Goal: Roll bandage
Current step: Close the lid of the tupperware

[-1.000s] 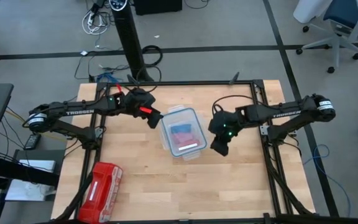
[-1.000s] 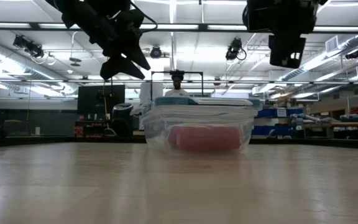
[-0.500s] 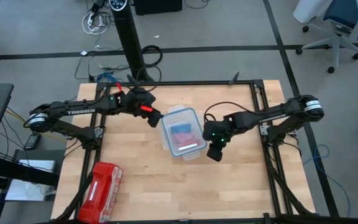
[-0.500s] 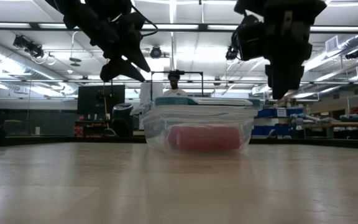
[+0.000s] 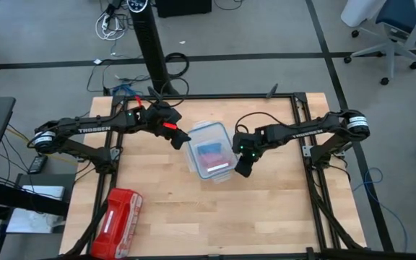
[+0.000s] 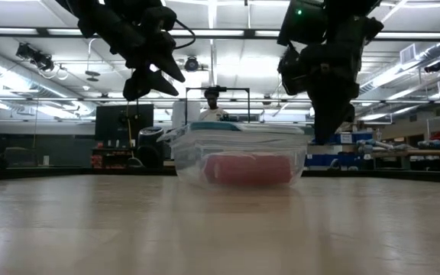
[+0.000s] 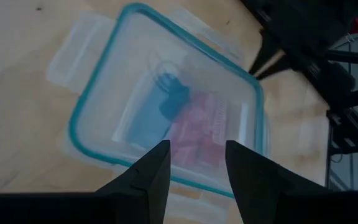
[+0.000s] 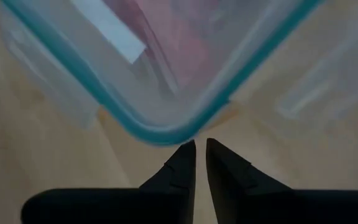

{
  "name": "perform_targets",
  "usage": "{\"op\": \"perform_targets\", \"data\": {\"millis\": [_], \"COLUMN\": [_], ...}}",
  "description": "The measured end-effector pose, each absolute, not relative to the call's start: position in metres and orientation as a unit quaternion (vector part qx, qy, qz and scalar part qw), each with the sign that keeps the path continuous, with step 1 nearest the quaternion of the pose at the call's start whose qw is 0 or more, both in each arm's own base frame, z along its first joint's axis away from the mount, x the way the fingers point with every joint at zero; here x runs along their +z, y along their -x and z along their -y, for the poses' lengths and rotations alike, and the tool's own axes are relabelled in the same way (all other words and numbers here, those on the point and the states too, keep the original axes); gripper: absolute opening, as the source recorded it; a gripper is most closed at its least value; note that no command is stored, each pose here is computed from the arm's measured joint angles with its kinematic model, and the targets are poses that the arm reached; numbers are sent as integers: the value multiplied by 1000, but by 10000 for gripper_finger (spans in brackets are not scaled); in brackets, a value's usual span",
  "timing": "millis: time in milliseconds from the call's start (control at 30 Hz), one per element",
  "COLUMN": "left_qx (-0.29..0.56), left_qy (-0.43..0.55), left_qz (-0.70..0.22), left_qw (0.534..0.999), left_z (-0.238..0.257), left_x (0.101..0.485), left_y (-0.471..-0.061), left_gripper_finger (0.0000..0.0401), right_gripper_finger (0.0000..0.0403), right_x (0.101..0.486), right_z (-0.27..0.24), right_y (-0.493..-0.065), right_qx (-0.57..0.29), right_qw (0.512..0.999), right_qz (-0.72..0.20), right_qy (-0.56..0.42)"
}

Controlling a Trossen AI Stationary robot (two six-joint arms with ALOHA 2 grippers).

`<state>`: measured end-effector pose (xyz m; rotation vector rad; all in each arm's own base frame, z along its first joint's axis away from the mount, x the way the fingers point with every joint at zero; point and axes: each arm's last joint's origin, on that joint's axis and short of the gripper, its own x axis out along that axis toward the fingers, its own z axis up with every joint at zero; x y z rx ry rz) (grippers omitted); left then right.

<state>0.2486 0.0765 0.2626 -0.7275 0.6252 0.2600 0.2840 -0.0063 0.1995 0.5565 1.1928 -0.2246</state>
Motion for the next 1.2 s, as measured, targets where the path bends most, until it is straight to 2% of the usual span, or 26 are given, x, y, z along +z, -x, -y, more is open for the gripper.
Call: {"op": "perform_targets", "data": {"millis": [400,767,900,1033,1200], "left_qx": [88,43,42,40,66], "left_qy": [346,280,280,290,284], "left_qz": [-308,-298,-301,-311,-324], "left_qw": [882,912,911,904,900], "left_z": [-75,-74,-76,-77,-80], "left_x": [263,265,261,255,246], "left_y": [-249,-252,-256,-260,-265], "left_gripper_finger": [157,157,157,157,157], "right_gripper_finger": [23,22,22,22,22], "right_x": [206,215,216,223,252], "right_z": [32,57,71,70,58], "right_y": [-270,-273,-270,-264,-276], "right_qx": [-116,-138,-148,-124,-70], "right_qw": [772,818,813,793,843], "right_qz": [-568,-513,-502,-514,-464], "right_qy": [-261,-219,-254,-303,-263]}}
